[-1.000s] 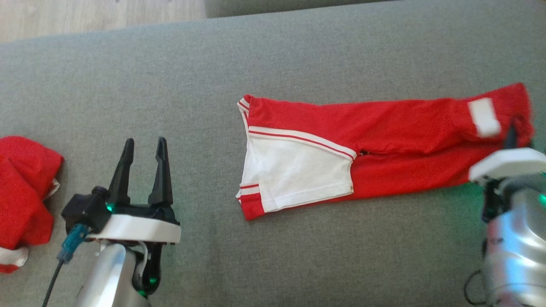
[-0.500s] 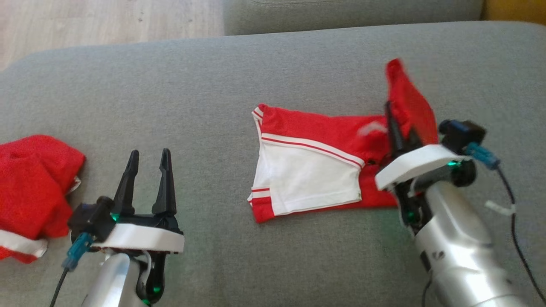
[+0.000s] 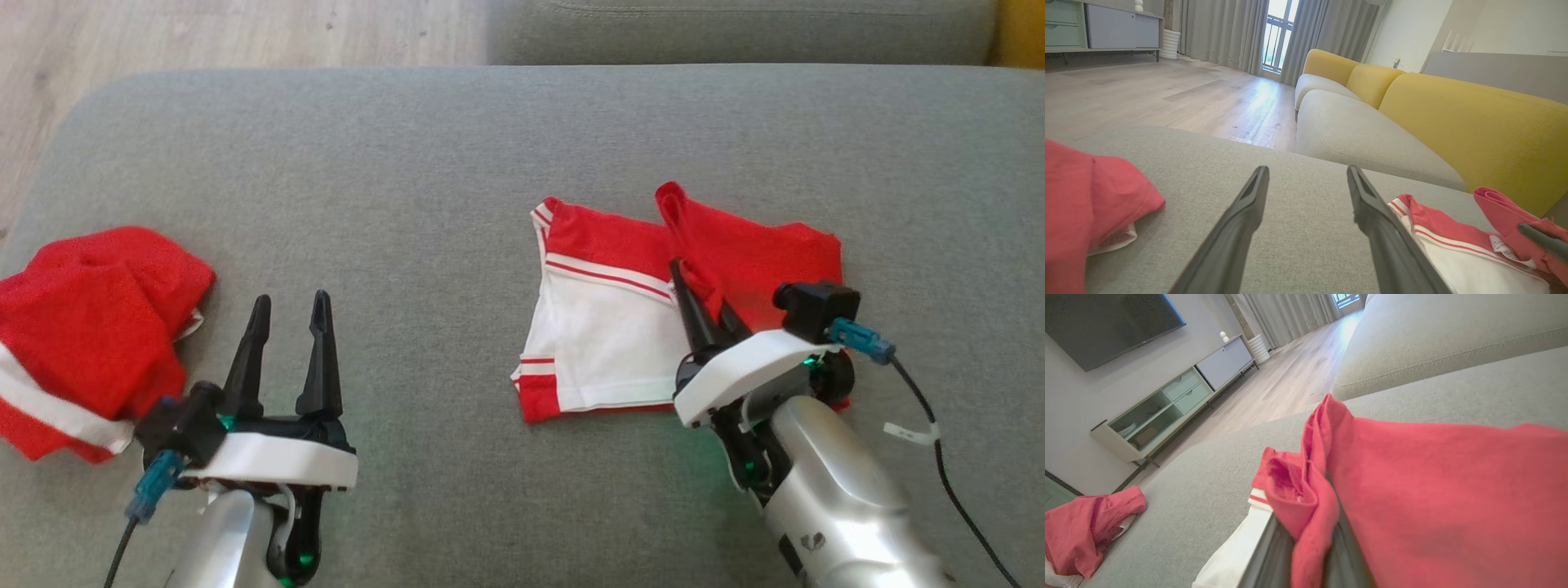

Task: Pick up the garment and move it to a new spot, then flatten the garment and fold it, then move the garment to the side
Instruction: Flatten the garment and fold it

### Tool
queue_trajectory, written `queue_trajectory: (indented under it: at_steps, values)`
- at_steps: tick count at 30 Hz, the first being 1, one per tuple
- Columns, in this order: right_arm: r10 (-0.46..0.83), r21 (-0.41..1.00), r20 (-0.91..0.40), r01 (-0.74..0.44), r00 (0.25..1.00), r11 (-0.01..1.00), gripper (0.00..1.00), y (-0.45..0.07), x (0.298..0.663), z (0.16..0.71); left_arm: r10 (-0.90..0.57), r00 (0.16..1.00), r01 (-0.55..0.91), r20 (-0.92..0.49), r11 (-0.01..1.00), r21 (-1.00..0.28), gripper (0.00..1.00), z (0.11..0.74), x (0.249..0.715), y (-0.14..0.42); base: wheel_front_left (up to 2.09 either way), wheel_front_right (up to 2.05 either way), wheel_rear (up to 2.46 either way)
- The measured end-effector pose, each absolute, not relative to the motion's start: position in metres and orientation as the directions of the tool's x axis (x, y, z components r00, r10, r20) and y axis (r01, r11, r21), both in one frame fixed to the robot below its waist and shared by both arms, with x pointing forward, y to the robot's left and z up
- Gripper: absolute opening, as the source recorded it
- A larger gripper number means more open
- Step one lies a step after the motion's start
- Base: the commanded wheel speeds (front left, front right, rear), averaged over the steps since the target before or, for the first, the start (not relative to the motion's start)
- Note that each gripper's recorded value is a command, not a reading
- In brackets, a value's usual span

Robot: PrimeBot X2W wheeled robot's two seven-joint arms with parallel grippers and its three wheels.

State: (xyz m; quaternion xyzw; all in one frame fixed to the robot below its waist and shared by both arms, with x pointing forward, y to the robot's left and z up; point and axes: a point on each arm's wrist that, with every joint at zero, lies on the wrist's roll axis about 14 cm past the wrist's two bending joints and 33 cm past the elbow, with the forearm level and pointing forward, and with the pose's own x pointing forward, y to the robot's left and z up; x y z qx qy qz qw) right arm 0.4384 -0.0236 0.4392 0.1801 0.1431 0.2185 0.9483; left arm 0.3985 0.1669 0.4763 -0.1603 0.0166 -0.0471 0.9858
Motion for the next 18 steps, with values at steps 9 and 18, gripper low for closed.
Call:
queue_trajectory:
  at_steps: [9,18]
  values:
    - [0.555,0.449,-0.230,-0.419,0.799,0.790,0.00,0.010,0.424,0.424,-0.067,0.997,0.052,-0.035,0.944,-0.325,1.00,0.470,0.392,0.176,0.00,0.00,0.00]
    - [0.606,0.474,-0.267,-0.446,0.749,0.760,0.00,0.031,0.415,0.407,-0.033,0.998,0.012,-0.058,0.946,-0.323,1.00,0.464,0.387,0.187,0.00,0.00,0.00]
